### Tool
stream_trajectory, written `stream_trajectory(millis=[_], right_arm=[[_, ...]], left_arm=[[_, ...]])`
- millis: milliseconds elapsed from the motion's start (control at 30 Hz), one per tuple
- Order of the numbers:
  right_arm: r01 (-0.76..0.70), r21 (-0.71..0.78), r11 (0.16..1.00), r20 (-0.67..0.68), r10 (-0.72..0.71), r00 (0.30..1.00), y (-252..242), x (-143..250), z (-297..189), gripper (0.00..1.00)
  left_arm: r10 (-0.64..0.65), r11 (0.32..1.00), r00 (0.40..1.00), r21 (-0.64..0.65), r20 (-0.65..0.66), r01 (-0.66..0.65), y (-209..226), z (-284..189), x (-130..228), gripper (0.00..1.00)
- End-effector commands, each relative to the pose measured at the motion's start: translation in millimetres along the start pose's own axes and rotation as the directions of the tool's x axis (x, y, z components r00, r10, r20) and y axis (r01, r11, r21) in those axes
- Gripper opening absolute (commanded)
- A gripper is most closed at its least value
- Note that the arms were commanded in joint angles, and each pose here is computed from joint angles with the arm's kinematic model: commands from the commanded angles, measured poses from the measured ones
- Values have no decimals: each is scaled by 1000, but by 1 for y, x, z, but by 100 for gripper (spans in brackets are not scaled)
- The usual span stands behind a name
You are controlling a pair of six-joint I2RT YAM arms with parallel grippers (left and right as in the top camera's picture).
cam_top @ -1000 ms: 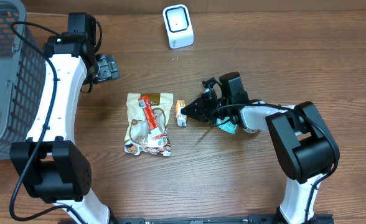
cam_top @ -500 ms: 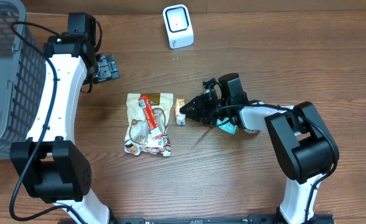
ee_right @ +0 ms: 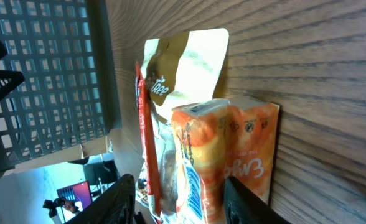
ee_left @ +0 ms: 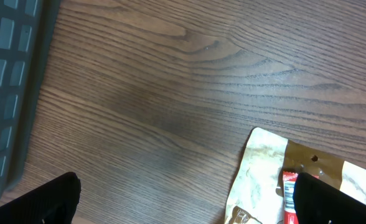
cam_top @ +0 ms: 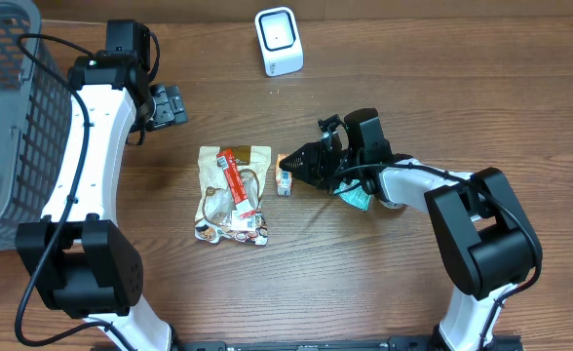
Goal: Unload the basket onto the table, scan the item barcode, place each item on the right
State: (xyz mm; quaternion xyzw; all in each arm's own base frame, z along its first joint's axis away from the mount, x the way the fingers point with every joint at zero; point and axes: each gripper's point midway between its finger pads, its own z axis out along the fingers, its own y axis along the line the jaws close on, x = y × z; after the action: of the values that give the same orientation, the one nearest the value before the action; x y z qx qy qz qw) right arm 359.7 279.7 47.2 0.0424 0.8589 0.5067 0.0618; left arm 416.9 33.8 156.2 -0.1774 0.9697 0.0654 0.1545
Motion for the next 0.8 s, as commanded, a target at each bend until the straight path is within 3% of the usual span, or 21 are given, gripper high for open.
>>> stream_trajectory(millis=[0, 367, 567, 767], right_arm=[[16, 10, 1000, 31, -17, 999, 10, -3, -8, 48], [28, 221, 975, 222, -78, 972, 31, -32, -53, 52], [-45, 461, 886, 281, -98, 955, 32, -44, -86, 53], [9, 592, 806, 276, -213, 937, 59, -47, -99, 56]], left_arm=[[20, 1000, 999, 1, 32, -20, 0, -11, -6, 100], [20, 1000, 999, 1, 32, -20, 0, -11, -6, 99], [20, 1000, 999, 1, 32, -20, 0, -11, -6, 100], [20, 1000, 999, 1, 32, -20, 0, -11, -6, 100]])
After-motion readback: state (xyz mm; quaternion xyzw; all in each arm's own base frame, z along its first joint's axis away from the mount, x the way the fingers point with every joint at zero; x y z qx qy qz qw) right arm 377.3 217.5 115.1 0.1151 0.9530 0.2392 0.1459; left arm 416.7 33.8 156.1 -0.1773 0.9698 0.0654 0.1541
